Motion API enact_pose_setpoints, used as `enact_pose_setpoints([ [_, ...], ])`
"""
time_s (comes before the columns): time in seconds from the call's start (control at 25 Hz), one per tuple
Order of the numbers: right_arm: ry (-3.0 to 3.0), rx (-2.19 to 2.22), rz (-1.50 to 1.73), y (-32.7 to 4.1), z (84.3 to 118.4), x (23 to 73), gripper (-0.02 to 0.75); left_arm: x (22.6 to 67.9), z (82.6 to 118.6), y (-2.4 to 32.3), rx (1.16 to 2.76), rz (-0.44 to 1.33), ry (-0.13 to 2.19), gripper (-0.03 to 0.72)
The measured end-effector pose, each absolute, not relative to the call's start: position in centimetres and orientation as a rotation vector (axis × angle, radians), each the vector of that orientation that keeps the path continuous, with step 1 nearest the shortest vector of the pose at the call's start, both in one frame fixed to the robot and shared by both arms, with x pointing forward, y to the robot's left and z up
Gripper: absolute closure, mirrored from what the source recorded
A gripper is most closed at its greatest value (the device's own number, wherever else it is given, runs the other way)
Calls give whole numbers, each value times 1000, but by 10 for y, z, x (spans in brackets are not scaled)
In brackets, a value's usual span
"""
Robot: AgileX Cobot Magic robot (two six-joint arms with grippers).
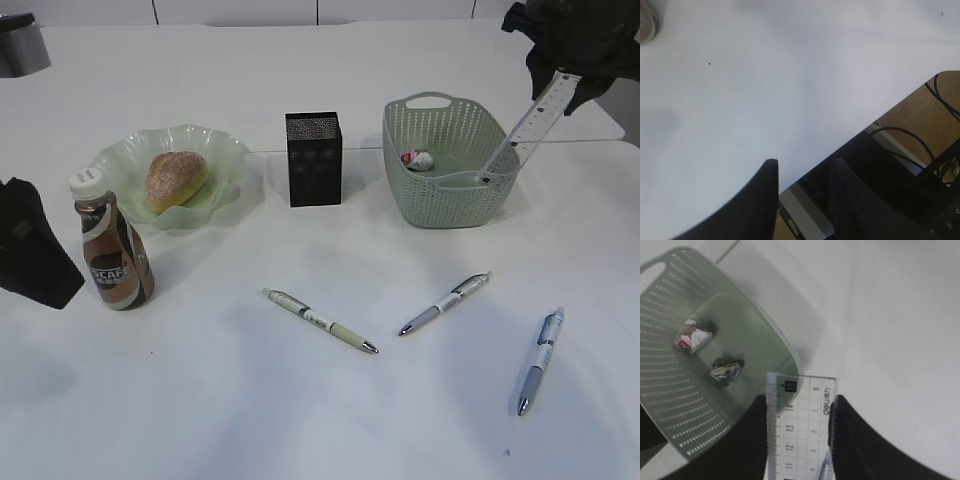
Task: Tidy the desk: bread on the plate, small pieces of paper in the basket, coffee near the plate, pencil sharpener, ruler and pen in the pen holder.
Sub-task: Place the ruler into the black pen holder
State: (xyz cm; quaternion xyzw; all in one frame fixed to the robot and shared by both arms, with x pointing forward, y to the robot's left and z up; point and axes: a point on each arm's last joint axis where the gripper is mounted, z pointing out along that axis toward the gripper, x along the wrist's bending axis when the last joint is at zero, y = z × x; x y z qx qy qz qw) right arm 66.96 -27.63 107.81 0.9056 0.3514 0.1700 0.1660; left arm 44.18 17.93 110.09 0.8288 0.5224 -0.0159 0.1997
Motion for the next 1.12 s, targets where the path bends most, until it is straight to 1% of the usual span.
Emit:
enact_pose_setpoints([
  [0.16,1204,2420,539,-275,1082,676,450,442,1101,179,2316,-43,1460,447],
  [0.24,1204,2420,539,-275,1082,676,450,442,1101,179,2316,-43,1460,447],
  [0.32,1384,2226,598,-273,1086,683,451,442,1101,179,2316,-43,1460,448],
  [0.72,1588,1955,652,-267,1092,691,451,442,1101,179,2317,-43,1458,449],
  [0.92,1768,1798,629,-245,1090,689,451,442,1101,179,2317,-46,1459,449],
  [0.96,1811,1762,635,-234,1090,688,451,442,1101,179,2317,-46,1459,449],
  [1.04,1850,1724,639,-224,1091,687,451,442,1101,179,2318,-48,1459,449],
  [1.08,1850,1724,639,-224,1091,687,451,441,1101,179,2319,-52,1460,448],
  [1.12,1884,1671,650,-213,1096,686,451,441,1101,179,2320,-52,1460,449],
])
